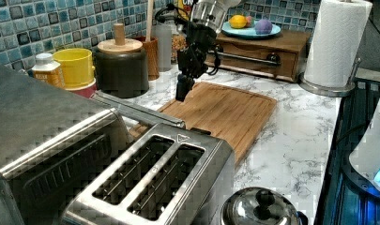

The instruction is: Close the oven.

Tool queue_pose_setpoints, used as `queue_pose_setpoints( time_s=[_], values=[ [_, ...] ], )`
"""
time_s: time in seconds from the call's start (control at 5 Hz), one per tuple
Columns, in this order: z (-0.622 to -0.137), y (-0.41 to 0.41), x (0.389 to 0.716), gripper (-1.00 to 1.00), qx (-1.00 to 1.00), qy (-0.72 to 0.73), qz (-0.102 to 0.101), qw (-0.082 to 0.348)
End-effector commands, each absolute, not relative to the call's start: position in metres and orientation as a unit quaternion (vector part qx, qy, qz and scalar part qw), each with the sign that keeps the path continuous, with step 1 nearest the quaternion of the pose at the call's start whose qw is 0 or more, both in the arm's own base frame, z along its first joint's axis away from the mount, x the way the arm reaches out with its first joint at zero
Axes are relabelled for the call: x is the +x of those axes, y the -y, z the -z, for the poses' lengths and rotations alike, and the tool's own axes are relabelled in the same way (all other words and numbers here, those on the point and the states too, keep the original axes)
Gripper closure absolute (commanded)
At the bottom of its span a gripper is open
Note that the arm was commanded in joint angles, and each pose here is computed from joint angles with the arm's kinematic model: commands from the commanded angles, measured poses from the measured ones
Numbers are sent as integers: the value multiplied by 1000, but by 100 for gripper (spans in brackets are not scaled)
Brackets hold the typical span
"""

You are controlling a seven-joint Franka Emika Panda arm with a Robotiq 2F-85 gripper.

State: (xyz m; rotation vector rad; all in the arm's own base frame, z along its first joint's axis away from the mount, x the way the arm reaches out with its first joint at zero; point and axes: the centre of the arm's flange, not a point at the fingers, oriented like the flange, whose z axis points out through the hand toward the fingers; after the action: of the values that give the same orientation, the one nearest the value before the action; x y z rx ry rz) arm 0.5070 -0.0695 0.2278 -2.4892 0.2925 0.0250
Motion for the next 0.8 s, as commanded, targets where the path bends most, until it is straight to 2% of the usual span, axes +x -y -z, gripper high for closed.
queue_pose_setpoints(
  time_s=[0.2,0.4,0.6,0.8],
  values=[
    [-278,-4,568,100,-931,-48,110,345],
    [-269,-14,575,100,-930,-61,130,340],
    [-276,-8,581,100,-920,-76,133,361],
    [-262,-22,591,100,-921,-68,115,366]
  ],
)
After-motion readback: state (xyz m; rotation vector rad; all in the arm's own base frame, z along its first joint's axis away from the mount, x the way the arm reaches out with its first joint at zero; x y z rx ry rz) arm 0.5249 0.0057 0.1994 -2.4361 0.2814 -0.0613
